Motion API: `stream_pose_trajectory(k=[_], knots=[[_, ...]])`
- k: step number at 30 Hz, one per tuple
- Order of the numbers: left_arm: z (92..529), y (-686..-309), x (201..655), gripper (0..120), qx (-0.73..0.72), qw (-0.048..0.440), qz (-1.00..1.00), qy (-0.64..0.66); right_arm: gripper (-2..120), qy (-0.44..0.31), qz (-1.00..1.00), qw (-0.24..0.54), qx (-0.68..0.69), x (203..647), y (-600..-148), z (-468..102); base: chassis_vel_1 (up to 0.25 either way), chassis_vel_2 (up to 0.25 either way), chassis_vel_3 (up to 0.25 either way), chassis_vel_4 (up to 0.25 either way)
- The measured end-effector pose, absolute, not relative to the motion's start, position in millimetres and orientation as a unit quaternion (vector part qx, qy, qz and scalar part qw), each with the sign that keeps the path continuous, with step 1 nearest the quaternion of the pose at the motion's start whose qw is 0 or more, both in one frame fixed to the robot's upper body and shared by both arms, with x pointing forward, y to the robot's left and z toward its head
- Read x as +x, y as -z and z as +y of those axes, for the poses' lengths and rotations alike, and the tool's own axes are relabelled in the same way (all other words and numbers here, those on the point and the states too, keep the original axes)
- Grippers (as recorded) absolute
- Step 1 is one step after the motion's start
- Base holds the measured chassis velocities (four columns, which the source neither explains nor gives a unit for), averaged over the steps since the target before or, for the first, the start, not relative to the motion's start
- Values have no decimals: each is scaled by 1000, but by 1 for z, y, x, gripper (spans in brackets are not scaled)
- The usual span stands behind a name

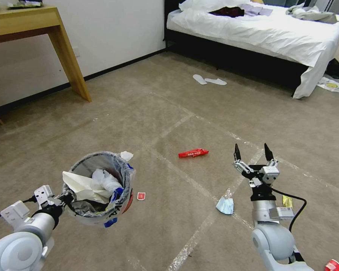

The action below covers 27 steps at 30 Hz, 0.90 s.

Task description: Pick up the trash bin and place the garbage on the floor into it.

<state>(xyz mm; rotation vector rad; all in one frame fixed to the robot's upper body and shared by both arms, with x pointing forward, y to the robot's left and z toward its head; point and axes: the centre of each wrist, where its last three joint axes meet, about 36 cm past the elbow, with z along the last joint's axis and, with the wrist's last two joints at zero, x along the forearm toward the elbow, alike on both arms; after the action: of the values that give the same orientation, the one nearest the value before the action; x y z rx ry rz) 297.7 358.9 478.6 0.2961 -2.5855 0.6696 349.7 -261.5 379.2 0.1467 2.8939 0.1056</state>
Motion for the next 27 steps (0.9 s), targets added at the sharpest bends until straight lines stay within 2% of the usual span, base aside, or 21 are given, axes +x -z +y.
stream_pose_trajectory(k=[1, 3, 4, 5, 6, 7, 10, 13, 16, 27], knots=[[359, -479, 298, 1, 107, 225, -937, -243, 100, -36, 991, 121, 50, 350, -379, -262, 0, 0, 0, 0], [363, -478, 299, 1, 112, 225, -937, -241, 100, -73, 992, 23, 101, 353, -381, -254, 0, 0, 0, 0], [367, -477, 300, 1, 117, 226, -937, -238, 100, -96, 983, -71, 140, 359, -383, -248, 0, 0, 0, 0], [367, -477, 300, 1, 117, 226, -937, -238, 100, -96, 983, -71, 140, 359, -383, -248, 0, 0, 0, 0], [370, -477, 300, 1, 120, 226, -938, -236, 100, -105, 971, -141, 162, 368, -382, -246, 0, 0, 0, 0], [370, -477, 300, 1, 120, 226, -938, -236, 100, -105, 971, -141, 162, 368, -382, -246, 0, 0, 0, 0], [372, -477, 299, 1, 123, 226, -937, -236, 100, -142, 927, -296, 179, 400, -372, -244, 0, 0, 0, 0], [373, -476, 299, 1, 124, 227, -936, -237, 100, -150, 914, -331, 180, 410, -365, -242, 0, 0, 0, 0], [374, -473, 300, 1, 127, 228, -935, -239, 100, -140, 887, -400, 183, 435, -328, -237, 0, 0, 0, 0], [373, -470, 301, 1, 129, 230, -934, -242, 100, -106, 860, -462, 188, 469, -255, -224, 0, 0, 0, 0]])
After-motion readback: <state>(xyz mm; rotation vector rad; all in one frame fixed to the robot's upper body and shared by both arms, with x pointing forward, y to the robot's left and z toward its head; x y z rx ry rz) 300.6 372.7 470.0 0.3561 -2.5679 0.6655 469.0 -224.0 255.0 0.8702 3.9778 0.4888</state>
